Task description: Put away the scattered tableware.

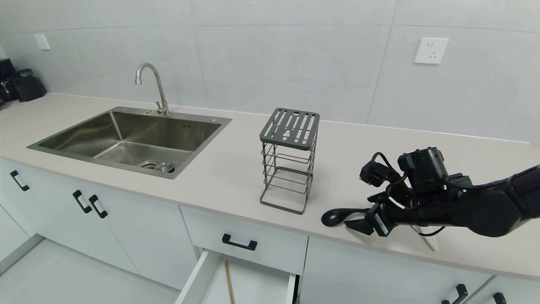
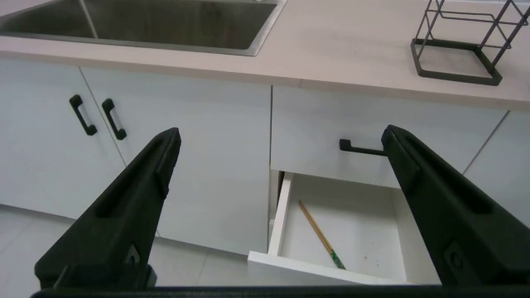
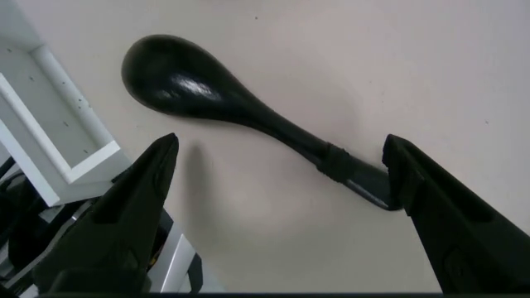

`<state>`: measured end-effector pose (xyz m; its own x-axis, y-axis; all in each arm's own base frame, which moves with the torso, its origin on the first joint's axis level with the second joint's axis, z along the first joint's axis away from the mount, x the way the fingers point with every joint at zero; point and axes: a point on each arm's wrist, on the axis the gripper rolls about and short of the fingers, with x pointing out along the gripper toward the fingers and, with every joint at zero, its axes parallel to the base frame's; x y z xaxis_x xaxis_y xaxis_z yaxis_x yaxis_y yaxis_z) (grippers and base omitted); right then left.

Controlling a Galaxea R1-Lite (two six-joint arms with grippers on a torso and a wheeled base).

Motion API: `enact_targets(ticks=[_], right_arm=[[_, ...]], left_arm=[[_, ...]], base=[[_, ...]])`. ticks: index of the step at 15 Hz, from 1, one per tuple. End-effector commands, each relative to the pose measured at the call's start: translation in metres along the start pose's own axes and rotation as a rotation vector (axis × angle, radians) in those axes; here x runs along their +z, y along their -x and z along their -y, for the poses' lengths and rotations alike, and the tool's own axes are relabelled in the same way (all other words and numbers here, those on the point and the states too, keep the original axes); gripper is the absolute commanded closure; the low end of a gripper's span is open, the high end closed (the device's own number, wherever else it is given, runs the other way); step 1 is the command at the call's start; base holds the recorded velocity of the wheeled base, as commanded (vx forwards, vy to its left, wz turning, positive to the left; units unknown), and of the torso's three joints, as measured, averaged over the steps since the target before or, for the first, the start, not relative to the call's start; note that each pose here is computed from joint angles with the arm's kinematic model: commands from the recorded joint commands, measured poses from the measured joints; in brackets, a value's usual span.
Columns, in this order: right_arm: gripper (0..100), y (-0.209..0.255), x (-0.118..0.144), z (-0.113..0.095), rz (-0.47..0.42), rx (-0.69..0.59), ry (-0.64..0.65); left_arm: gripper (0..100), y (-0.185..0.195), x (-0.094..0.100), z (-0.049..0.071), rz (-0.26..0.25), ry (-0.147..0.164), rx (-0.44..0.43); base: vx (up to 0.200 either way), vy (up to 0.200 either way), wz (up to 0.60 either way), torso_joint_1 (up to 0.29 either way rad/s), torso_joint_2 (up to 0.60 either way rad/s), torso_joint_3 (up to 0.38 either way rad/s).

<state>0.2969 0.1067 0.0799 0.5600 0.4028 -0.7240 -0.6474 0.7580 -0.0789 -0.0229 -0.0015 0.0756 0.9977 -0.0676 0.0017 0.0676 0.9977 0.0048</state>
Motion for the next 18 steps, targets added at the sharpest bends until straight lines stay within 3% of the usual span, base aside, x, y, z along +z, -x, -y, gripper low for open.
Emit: enact_targets(ticks=[1,10,11,18], right_arm=[[0,-0.009,0.002,0.002,-0.006,0.008,-0.001],[0,-0.024,-0.005,0.003,-0.025,0.05,-0.012],[100,-0.025,-0.006,0.003,-0.022,0.068,-0.012],[100,-0.023,-0.011,0.006,-0.029,0.05,-0.022]], left_arm=[[0,0.0,0.0,0.0,0.0,0.0,0.0],[0,0.0,0.0,0.0,0.0,0.0,0.0],[0,0.0,0.0,0.0,0.0,0.0,0.0],[0,0.0,0.0,0.0,0.0,0.0,0.0]], base=[[0.0,0.0,0.0,0.0,0.0,0.0],[0.0,0.0,0.0,0.0,0.0,0.0],[0.0,0.0,0.0,0.0,0.0,0.0],[0.0,0.0,0.0,0.0,0.0,0.0]])
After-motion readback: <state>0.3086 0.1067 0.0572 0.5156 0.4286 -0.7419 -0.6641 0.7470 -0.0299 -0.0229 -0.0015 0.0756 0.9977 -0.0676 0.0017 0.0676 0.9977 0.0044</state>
